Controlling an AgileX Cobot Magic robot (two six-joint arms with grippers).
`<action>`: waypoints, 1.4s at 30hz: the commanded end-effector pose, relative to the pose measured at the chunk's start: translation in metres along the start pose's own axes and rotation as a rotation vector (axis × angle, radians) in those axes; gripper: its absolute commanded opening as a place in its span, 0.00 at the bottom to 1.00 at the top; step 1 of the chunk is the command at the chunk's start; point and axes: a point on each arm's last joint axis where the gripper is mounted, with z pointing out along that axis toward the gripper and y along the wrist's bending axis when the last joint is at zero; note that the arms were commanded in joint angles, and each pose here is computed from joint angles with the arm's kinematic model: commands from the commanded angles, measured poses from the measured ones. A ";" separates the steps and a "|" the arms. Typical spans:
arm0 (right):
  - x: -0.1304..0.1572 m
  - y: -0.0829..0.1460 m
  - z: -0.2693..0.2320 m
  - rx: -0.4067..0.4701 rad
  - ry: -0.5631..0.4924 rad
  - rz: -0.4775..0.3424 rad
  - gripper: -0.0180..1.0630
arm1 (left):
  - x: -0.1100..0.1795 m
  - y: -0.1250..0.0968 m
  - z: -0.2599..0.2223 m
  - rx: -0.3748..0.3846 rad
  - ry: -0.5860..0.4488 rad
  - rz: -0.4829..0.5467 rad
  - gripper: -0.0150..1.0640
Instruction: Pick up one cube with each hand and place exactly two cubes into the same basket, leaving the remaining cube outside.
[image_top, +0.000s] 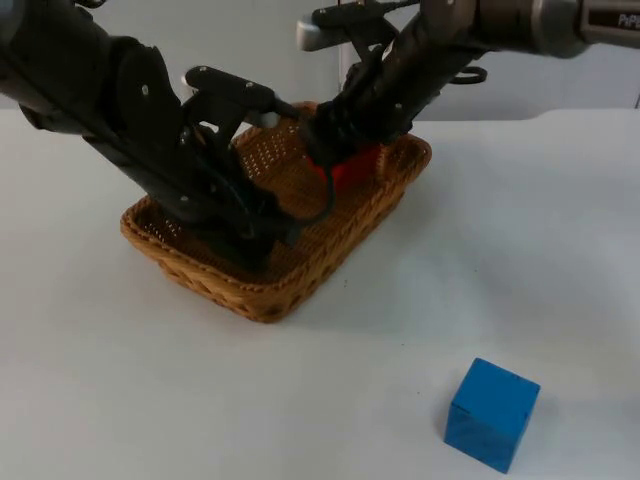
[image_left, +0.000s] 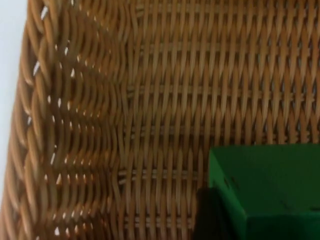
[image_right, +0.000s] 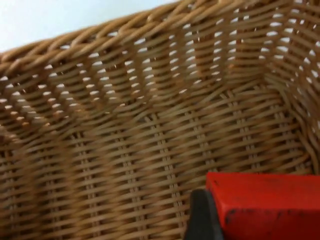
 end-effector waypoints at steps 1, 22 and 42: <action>-0.002 0.003 0.000 -0.004 -0.017 0.005 0.02 | -0.004 -0.001 -0.001 -0.004 -0.023 0.006 0.01; 0.004 0.005 0.006 -0.027 0.015 0.018 0.57 | -0.002 -0.001 -0.001 -0.001 -0.011 0.002 0.31; -0.074 0.013 -0.126 0.021 -0.213 -0.040 0.65 | -0.036 0.001 -0.077 -0.010 -0.153 0.012 0.81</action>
